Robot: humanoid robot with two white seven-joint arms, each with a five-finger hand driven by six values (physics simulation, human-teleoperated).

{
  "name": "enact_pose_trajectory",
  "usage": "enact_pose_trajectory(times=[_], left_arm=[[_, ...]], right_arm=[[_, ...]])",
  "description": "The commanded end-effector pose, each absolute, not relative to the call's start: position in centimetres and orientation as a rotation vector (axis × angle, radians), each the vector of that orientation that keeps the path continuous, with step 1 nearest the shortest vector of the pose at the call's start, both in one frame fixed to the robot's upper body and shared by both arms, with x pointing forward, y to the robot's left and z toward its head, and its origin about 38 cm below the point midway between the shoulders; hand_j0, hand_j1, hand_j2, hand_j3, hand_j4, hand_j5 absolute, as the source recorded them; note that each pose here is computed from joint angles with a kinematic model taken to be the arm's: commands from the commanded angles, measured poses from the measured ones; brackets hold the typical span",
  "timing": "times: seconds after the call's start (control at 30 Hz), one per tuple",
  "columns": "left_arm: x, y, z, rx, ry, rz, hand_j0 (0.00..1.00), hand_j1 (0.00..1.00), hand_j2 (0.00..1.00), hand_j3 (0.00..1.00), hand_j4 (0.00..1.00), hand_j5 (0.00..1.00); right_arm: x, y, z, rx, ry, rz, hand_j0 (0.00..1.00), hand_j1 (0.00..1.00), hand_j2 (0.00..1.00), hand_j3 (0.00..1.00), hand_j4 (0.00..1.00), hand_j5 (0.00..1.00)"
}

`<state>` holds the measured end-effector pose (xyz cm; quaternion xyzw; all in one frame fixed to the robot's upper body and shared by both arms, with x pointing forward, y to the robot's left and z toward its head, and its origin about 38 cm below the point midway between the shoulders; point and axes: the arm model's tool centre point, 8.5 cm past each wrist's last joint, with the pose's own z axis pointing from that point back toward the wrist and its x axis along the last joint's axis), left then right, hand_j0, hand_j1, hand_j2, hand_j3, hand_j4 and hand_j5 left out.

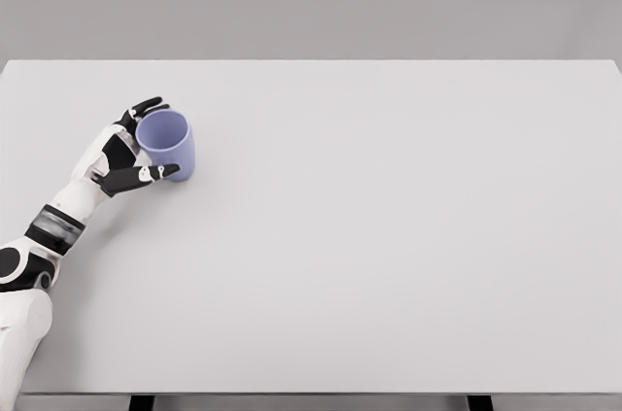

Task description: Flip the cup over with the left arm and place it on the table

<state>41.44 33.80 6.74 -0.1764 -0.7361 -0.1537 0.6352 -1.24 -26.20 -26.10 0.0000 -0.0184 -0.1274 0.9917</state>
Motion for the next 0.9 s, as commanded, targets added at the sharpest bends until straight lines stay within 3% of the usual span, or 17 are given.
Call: enact_pose_trajectory(times=[0.0,0.87], left_arm=[[41.45,33.83,6.87,-0.405,-1.688,-0.348,0.97,0.97,0.97,0.97,0.97,0.97],[41.49,34.49,7.42,-0.393,-1.700,-0.347,0.99,0.99,0.99,0.99,0.99,0.99]], right_arm=[[-1.24,-26.20,-26.10,0.000,-0.037,-0.257,1.00,1.00,1.00,1.00,1.00,1.00],[-1.24,-26.20,-26.10,0.000,-0.037,-0.257,1.00,1.00,1.00,1.00,1.00,1.00]])
